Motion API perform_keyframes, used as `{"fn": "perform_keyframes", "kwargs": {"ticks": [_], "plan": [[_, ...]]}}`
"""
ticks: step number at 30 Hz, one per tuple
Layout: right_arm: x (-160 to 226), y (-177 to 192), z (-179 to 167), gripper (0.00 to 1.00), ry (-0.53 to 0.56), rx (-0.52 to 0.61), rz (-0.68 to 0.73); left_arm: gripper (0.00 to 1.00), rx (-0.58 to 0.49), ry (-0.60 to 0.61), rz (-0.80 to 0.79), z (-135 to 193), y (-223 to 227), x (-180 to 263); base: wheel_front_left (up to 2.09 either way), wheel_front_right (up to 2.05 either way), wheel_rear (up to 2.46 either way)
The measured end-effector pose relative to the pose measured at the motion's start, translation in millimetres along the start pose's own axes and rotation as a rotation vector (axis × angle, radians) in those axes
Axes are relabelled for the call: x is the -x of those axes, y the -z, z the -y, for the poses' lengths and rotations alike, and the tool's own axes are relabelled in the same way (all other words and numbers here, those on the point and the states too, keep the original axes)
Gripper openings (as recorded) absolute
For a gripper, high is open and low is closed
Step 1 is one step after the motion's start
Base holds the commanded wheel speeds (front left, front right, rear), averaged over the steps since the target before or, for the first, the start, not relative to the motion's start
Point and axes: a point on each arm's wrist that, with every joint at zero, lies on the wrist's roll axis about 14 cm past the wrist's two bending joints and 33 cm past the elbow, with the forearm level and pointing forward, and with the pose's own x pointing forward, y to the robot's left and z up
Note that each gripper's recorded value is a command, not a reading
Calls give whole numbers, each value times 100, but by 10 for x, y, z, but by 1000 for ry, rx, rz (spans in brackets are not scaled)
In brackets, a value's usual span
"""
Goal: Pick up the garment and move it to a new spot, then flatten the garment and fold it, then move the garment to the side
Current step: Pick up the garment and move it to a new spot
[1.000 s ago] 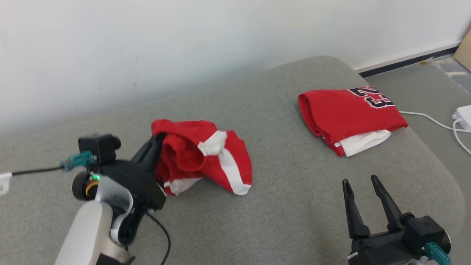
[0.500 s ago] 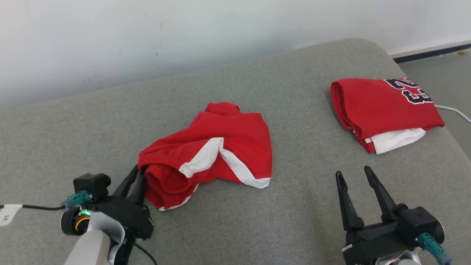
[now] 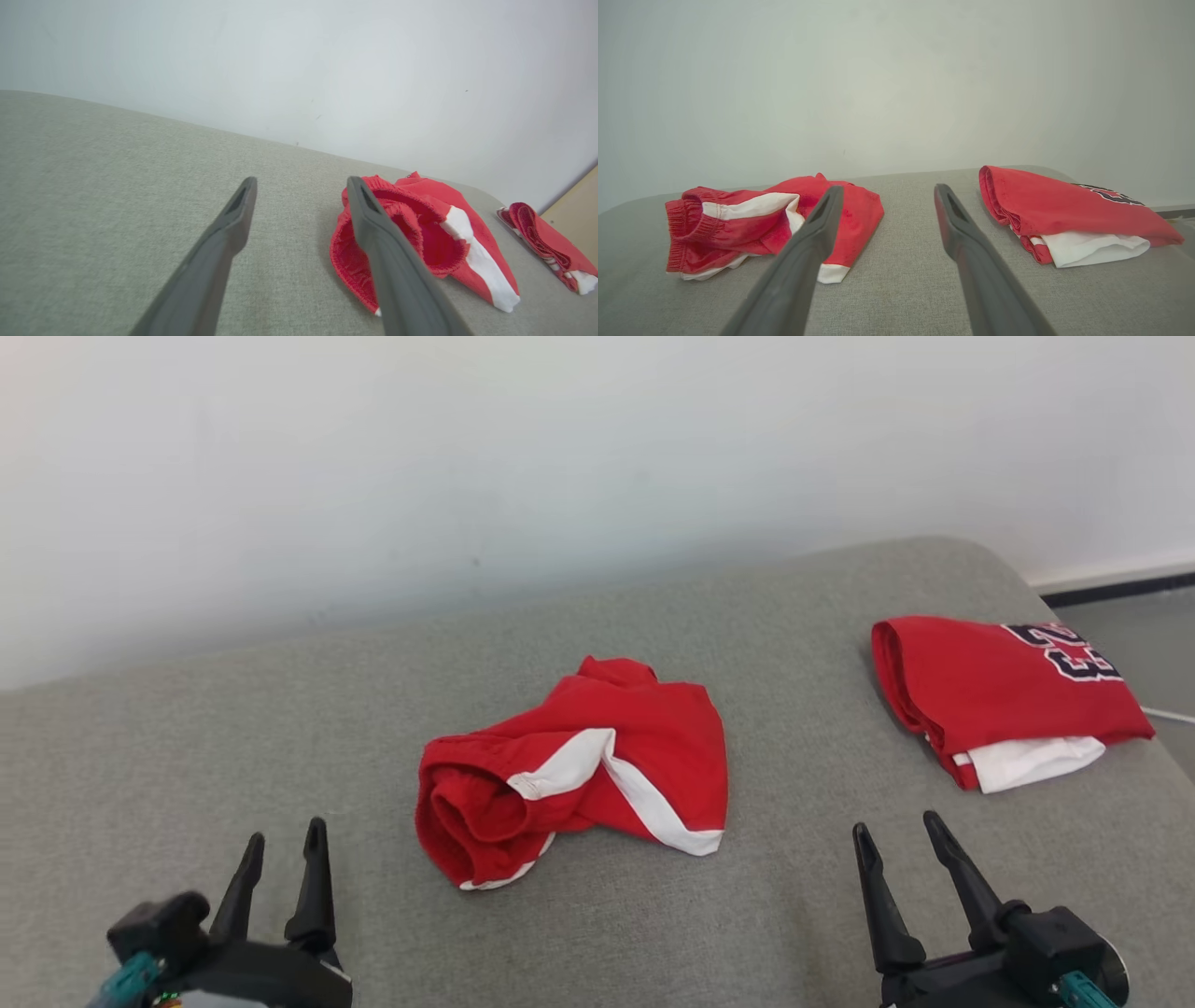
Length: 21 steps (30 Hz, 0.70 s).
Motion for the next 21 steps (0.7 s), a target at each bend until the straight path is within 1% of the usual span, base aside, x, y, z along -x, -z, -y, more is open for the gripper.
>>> {"fn": "perform_keyframes", "kwargs": {"ticks": [7, 12, 16, 21], "plan": [[47, -78, -139, 100, -35, -8, 27, 100, -26, -100, 113, -239, -295, 422, 0, 0, 0], [120, -131, -216, 100, -50, -11, 44, 100, -55, -128, 151, -258, -369, 758, 0, 0, 0], [219, -145, -287, 100, -62, -15, 49, 100, -95, -109, 183, -162, -438, 1010, 0, 0, 0], [340, -116, -427, 100, -89, -29, 43, 100, -211, -59, 237, 48, -567, 1290, 0, 0, 0]]}}
